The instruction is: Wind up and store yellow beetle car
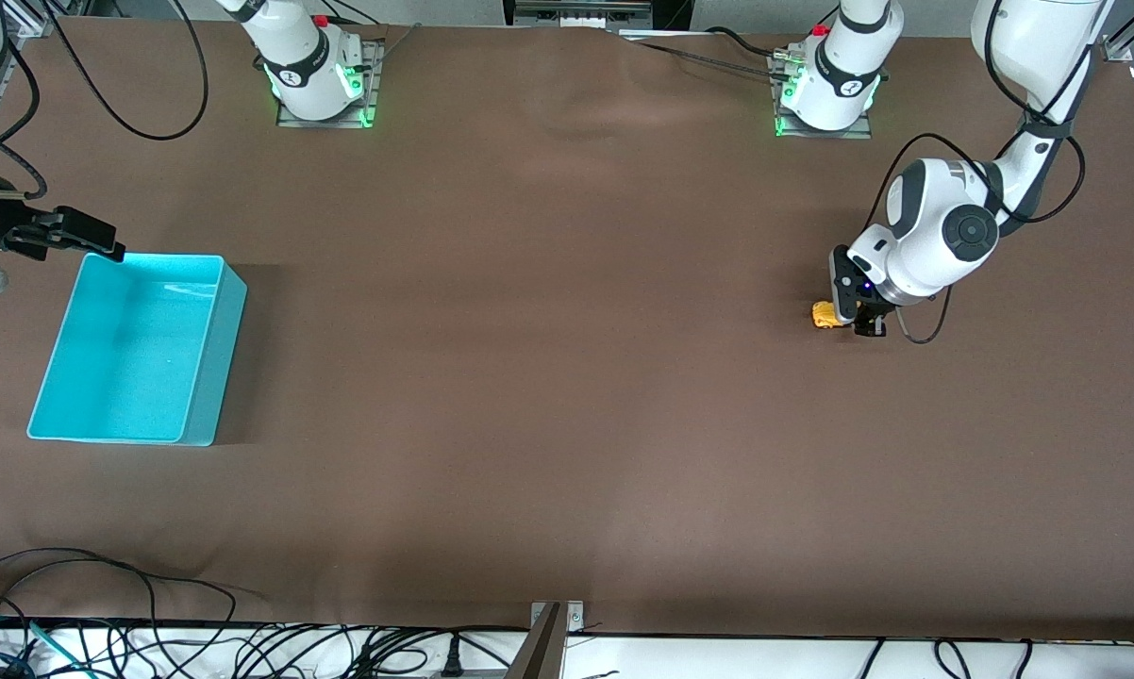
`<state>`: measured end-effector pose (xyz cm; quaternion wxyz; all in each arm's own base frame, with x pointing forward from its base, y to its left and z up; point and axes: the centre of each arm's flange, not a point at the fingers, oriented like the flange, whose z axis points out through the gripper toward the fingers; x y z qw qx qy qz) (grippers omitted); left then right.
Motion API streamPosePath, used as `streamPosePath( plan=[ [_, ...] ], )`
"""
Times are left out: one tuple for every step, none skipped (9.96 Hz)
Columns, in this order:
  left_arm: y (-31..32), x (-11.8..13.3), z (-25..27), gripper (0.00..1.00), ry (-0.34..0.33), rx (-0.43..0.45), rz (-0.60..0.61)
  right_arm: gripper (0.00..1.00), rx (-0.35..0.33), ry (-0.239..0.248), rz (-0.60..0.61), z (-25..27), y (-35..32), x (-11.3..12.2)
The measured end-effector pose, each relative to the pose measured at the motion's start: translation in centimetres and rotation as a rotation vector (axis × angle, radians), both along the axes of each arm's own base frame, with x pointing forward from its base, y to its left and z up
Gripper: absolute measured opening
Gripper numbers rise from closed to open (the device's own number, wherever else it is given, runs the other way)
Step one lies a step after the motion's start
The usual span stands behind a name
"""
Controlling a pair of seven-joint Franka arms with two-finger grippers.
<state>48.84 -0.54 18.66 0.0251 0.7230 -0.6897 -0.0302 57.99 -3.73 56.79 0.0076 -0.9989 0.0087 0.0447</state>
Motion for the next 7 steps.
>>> streamPosePath(
  plan=[
    [0.9,0.0,0.0,0.45,0.001,0.004,0.000,1.00,0.000,0.000,-0.001,0.0,-0.1,0.0],
    [2.2,0.0,0.0,0.45,0.002,0.010,-0.005,1.00,0.000,0.000,-0.002,0.0,-0.1,0.0],
    [4.0,-0.1,0.0,0.45,0.004,0.019,-0.012,1.00,0.000,0.001,-0.002,0.0,-0.1,0.0],
    [5.8,-0.2,0.0,0.45,0.002,0.028,-0.029,1.00,0.000,0.001,-0.002,0.0,-0.1,0.0],
    [7.9,-0.4,0.0,0.45,-0.003,0.038,-0.052,1.00,0.000,0.000,-0.002,-0.1,-0.1,0.0],
    [9.7,-0.5,0.0,0.45,-0.010,0.046,-0.065,1.00,0.000,0.000,-0.002,-0.2,-0.1,0.1],
    [11.2,-0.6,0.0,0.45,-0.014,0.054,-0.068,1.00,0.000,0.000,-0.002,-0.3,-0.1,0.2]
  ],
)
